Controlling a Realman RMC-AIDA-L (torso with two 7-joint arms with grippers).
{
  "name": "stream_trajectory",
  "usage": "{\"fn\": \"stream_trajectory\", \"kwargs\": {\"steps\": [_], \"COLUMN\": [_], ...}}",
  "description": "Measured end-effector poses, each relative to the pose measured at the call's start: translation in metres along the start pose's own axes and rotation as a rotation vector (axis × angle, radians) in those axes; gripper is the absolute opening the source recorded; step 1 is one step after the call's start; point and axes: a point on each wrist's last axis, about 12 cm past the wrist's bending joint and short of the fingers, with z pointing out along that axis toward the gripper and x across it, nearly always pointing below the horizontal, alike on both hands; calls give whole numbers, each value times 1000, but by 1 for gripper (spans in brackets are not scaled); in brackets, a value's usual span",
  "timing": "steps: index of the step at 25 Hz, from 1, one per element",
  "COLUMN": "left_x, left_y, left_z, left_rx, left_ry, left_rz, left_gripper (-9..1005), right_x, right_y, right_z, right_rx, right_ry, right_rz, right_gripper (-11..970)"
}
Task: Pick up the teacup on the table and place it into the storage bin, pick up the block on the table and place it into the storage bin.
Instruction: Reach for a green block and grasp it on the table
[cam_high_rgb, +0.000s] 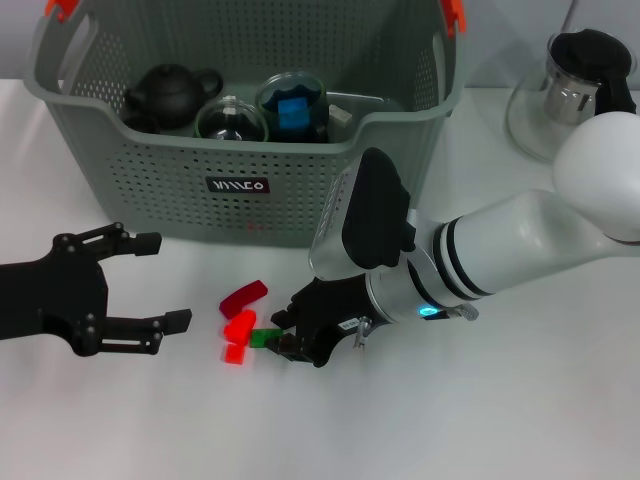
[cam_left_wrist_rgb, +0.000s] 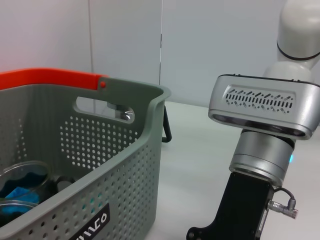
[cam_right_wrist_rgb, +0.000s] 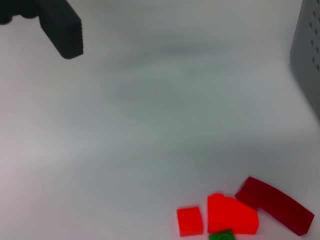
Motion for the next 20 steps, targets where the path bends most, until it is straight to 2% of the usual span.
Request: {"fn": "stream_trajectory", "kwargs": {"steps": [20], "left_x": [0], "left_y": [0], "left_z": [-1], "left_rx": [-7], "left_ry": [-3], "left_rz": [0], "left_gripper": [966], "right_x": [-1], "right_y": [3], "right_z": [3], "right_rx": [0], "right_ry": [-7], "right_rz": [-71], "right_gripper": [328]}}
